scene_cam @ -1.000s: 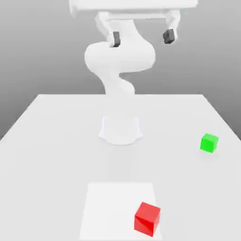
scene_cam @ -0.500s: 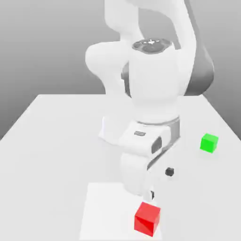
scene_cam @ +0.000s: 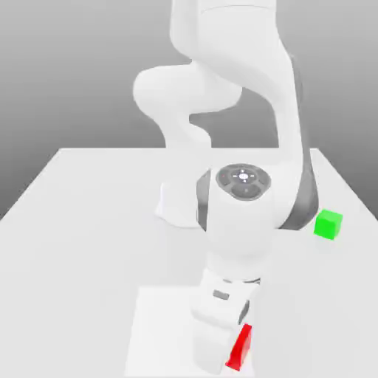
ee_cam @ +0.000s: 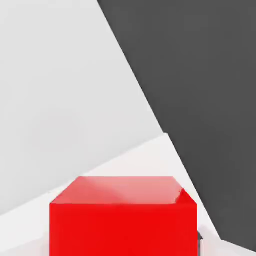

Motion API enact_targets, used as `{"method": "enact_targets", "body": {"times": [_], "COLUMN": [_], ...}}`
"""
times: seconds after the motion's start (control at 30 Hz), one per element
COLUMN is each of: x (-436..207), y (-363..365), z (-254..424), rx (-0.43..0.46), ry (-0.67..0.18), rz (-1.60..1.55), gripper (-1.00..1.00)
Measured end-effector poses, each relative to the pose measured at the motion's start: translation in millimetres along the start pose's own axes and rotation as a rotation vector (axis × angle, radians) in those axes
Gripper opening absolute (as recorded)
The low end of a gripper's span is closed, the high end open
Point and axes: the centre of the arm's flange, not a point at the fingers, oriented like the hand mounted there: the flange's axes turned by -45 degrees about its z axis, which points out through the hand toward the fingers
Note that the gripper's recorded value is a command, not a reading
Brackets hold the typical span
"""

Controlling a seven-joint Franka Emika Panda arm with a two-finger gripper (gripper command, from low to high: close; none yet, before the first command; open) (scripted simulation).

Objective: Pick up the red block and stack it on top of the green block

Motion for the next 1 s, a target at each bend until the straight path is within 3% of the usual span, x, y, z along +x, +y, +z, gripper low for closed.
{"method": "enact_targets", "body": {"times": [0.2,0.33,0.5,0.73,0.97,1.0], "x": [4.8,69.1,125.1,91.3,83.0,82.4], "y": [-5.7,-97.4,-271.0,-440.1,-458.9,-458.9], "z": [-57.0,-65.4,-78.3,-96.7,-40.7,-35.0], "rx": [0.004,0.043,0.065,0.014,-0.002,-0.001], "ry": [0.001,0.011,0.006,-0.001,-0.001,-0.001], "rz": [-0.01,-0.168,-0.477,-0.771,-0.81,-0.81], "gripper": [-1.0,-1.0,-1.0,-1.0,-1.0,1.0]}}
